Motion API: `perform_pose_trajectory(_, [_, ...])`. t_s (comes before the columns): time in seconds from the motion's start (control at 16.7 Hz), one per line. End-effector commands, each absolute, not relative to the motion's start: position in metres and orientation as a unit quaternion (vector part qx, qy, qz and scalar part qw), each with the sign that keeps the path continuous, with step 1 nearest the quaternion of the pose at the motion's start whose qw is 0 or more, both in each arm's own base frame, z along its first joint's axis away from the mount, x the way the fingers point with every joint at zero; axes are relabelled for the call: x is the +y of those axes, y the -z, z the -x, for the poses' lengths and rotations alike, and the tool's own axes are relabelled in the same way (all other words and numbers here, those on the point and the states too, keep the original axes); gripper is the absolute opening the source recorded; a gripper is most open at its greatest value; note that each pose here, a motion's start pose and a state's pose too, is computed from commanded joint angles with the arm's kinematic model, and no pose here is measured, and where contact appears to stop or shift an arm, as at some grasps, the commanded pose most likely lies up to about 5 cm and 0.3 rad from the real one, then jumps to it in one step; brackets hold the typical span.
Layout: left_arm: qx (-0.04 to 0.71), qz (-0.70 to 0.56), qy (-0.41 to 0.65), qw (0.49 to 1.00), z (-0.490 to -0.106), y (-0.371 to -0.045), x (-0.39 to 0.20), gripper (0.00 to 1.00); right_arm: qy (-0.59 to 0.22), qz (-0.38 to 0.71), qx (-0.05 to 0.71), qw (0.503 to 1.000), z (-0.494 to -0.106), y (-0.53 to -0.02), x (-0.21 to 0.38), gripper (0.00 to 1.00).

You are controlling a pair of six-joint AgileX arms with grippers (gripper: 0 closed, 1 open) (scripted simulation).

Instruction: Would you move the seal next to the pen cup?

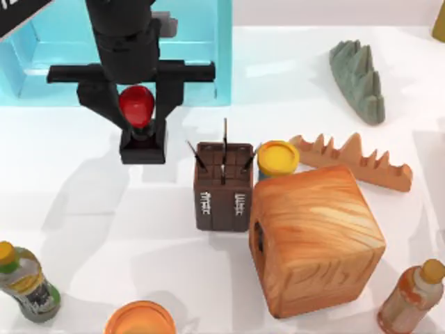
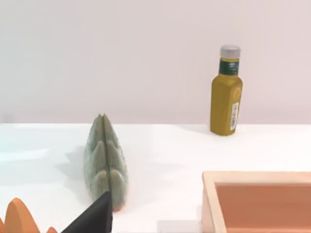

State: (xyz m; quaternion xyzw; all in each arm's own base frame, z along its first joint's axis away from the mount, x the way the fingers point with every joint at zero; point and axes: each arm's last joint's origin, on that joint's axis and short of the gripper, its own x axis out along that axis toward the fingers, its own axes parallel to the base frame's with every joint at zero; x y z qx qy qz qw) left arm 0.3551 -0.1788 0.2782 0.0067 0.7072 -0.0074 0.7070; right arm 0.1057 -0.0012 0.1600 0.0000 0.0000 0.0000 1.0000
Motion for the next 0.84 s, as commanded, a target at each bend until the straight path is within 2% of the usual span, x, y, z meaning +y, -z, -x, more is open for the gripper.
perform_pose_trajectory(0.48, [0.707, -0.007, 0.007, 0.707, -0.3551, -0.2782, -0.1788, 0.98, 0.0, 0.0, 0.0, 1.0, -0.1057, -0.16, -0.0012, 1.0])
perform_pose_trajectory(0.84, [0.707, -0.007, 0.007, 0.707, -0.3551, -0.2782, -0.1788, 1.0, 0.0, 0.0, 0.0, 1.0, -0.1057, -0.16, -0.0012, 1.0])
